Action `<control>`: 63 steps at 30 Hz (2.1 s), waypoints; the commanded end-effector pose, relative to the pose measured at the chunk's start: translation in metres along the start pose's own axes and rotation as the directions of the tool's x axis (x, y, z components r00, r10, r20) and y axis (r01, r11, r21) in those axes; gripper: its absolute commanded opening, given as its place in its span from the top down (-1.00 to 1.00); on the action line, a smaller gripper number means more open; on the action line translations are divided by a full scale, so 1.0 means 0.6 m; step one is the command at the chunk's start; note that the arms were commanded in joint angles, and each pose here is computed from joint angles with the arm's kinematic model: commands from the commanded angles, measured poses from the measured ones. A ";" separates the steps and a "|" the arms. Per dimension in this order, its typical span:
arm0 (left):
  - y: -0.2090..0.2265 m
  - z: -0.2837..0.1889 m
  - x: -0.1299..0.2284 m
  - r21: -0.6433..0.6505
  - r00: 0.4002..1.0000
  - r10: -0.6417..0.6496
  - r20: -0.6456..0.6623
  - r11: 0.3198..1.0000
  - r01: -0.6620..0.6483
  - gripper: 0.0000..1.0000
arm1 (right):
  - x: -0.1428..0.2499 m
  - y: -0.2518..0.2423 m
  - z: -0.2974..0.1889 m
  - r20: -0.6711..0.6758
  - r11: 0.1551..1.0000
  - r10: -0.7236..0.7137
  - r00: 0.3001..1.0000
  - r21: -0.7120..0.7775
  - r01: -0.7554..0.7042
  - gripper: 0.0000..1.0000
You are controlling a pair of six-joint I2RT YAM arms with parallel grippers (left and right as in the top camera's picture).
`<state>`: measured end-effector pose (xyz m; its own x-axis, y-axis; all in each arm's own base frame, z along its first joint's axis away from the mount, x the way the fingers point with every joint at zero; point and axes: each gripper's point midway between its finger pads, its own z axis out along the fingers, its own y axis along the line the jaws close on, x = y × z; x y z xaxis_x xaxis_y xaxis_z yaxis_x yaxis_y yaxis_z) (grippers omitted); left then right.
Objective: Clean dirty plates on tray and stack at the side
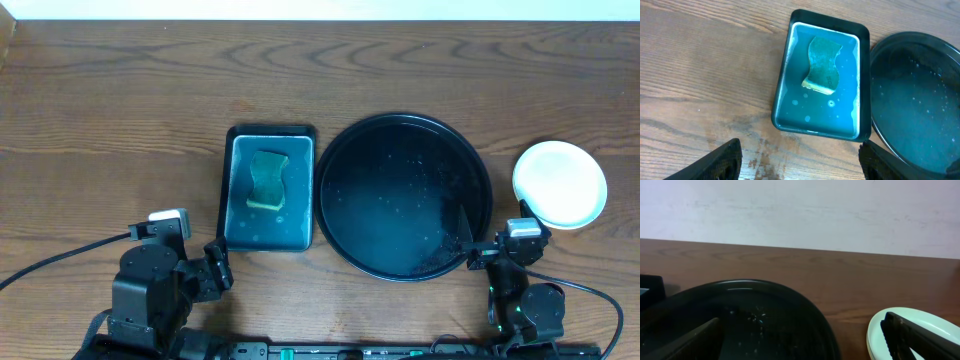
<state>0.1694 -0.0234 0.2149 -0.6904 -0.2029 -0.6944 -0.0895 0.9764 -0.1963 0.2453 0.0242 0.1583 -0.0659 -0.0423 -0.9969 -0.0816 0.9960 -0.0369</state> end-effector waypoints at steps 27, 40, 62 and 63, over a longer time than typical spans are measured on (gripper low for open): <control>0.006 0.002 0.001 -0.020 1.000 0.006 0.000 1.000 -0.006 -0.52 | 0.000 -0.007 0.000 0.000 1.000 0.018 1.000 0.020 -0.018 -0.99; 0.026 -0.006 -0.004 -0.077 0.998 0.049 0.042 0.996 -0.046 -0.52 | 0.000 -0.007 0.000 0.001 1.000 0.018 1.000 0.020 -0.018 -0.99; 0.052 0.132 0.000 0.032 0.866 -0.070 0.496 0.998 0.062 -0.52 | 0.001 -0.007 0.000 0.000 1.000 0.018 1.000 0.020 -0.018 -0.99; 0.050 0.135 -0.004 0.038 0.856 -0.073 0.512 0.997 0.062 -0.51 | 0.001 -0.007 0.000 0.000 1.000 0.018 1.000 0.020 -0.018 -0.99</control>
<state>0.2213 0.0013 0.1581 -0.2447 -0.2896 -0.9253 -0.1183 0.9562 -0.2679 0.2453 0.0242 0.1584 -0.0655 -0.0419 -0.9970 -0.0812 0.9960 -0.0365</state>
